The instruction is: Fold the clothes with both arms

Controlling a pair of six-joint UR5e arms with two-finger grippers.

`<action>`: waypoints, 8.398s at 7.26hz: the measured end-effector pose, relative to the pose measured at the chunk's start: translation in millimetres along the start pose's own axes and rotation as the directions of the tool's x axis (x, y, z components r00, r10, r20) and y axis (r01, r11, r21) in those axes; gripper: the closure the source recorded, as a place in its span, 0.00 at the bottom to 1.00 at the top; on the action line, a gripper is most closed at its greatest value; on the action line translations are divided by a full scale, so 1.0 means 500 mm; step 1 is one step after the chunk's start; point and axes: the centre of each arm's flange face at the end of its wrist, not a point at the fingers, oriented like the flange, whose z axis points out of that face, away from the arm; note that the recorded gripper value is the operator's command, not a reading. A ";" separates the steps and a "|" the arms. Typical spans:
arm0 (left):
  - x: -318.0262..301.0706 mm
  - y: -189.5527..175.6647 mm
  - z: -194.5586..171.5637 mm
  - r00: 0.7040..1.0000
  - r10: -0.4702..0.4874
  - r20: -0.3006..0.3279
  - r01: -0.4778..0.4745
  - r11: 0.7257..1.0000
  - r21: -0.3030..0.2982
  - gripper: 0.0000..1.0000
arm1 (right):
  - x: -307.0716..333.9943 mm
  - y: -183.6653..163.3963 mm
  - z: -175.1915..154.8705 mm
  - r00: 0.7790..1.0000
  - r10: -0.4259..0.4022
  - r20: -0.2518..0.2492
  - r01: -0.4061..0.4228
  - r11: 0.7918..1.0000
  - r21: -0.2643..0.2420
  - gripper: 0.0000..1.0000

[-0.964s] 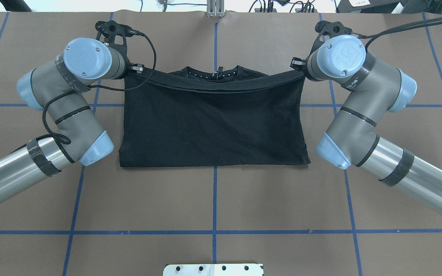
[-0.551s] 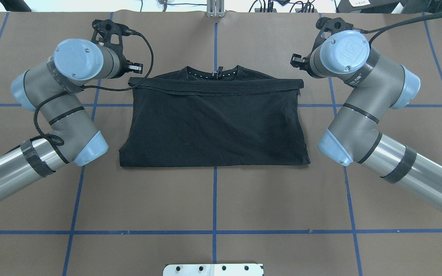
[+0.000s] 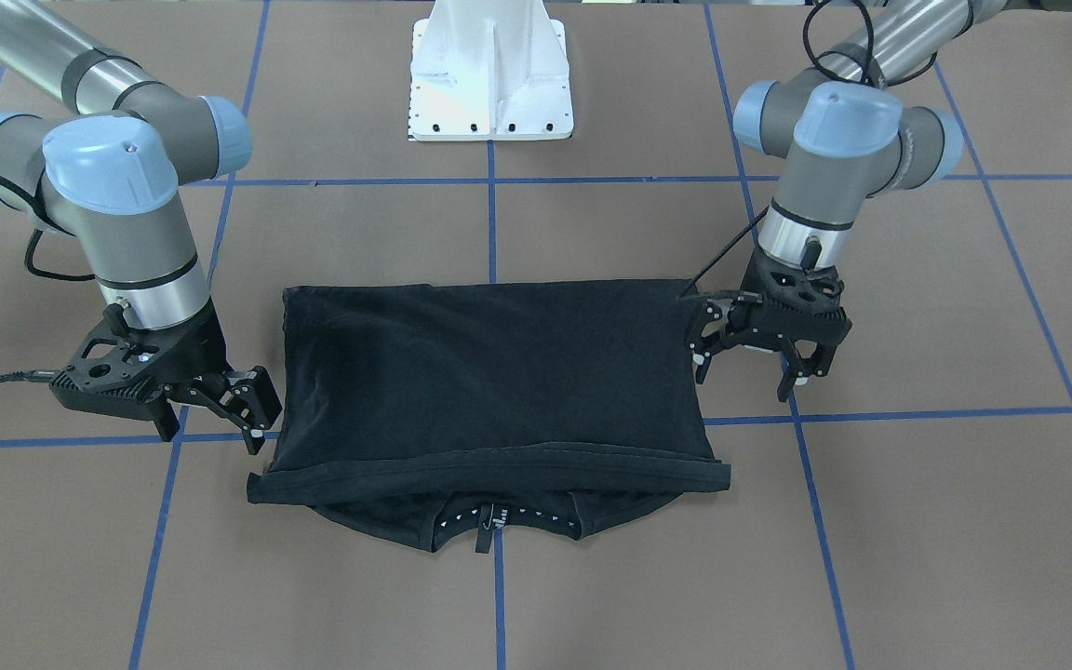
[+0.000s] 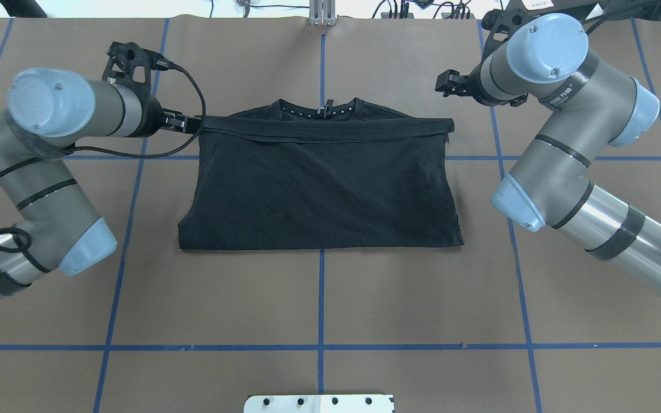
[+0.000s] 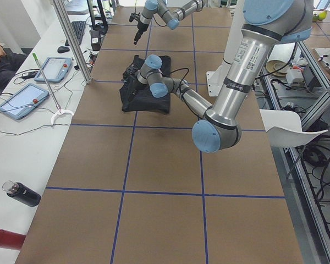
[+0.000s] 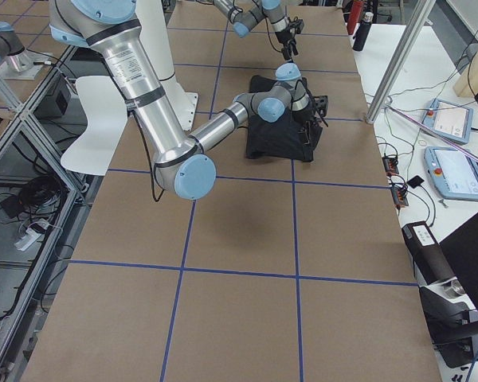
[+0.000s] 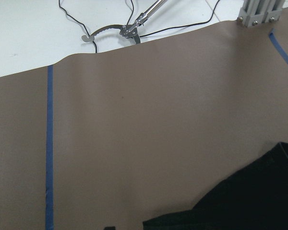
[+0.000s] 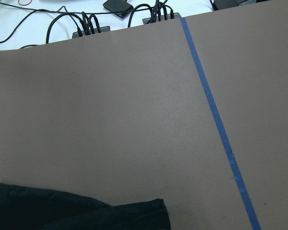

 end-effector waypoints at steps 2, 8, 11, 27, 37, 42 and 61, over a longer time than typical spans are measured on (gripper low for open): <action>0.035 0.120 0.005 0.995 -0.025 -0.094 0.020 0.998 -0.059 0.00 | -0.005 0.008 -0.015 1.000 -0.004 0.015 0.004 1.000 0.003 0.00; 0.088 0.304 0.055 0.989 -0.081 -0.126 0.066 0.991 -0.117 0.15 | -0.009 0.015 -0.019 1.000 -0.007 0.018 0.007 1.000 0.011 0.00; 0.079 0.315 0.069 0.990 -0.083 -0.110 0.069 0.990 -0.124 0.44 | -0.009 0.017 -0.018 1.000 -0.008 0.018 0.008 1.000 0.011 0.00; -0.013 0.358 0.014 0.990 0.038 -0.135 -0.052 0.994 -0.098 1.00 | -0.025 0.044 -0.007 1.000 -0.018 0.012 0.017 1.000 0.017 0.00; -0.432 -0.196 0.222 0.936 0.260 0.238 -0.284 0.956 0.071 0.00 | -0.099 0.110 -0.003 0.999 0.006 0.044 -0.006 1.000 -0.007 0.00; -0.455 -0.125 0.121 0.955 0.280 0.102 -0.291 0.950 0.115 0.00 | -0.392 0.215 0.062 0.988 0.145 0.061 -0.147 0.989 0.031 0.23; -0.463 -0.107 0.120 0.963 0.253 0.096 -0.263 0.958 0.113 0.00 | -0.377 0.421 0.078 0.996 0.024 0.091 -0.025 1.000 0.004 1.00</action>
